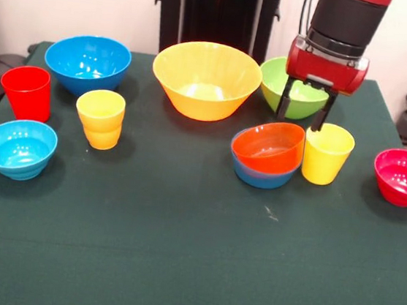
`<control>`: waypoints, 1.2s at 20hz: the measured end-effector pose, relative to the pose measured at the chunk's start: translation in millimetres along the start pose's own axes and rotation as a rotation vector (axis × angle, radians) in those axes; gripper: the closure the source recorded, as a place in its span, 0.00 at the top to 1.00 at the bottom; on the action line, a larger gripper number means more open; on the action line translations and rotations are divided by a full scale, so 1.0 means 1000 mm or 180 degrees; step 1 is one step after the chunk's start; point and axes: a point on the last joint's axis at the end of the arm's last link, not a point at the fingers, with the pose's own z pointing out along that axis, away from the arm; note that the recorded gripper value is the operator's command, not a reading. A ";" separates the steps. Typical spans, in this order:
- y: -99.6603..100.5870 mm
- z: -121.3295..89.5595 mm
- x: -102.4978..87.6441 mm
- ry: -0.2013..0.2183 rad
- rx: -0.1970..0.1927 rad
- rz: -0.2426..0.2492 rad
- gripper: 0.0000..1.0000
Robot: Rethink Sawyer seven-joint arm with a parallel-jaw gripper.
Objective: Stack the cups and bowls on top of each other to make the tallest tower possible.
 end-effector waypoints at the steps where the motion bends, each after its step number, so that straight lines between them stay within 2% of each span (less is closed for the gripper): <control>1: -0.001 -0.001 -0.001 0.0010 0.0001 0.0006 1.00; 7: -0.003 -0.004 -0.004 0.0020 -0.0009 0.0030 1.00; 14: 0.005 -0.005 -0.001 0.0021 -0.0032 0.0004 1.00; 24: 0.043 -0.014 0.012 0.0002 -0.0115 -0.0089 1.00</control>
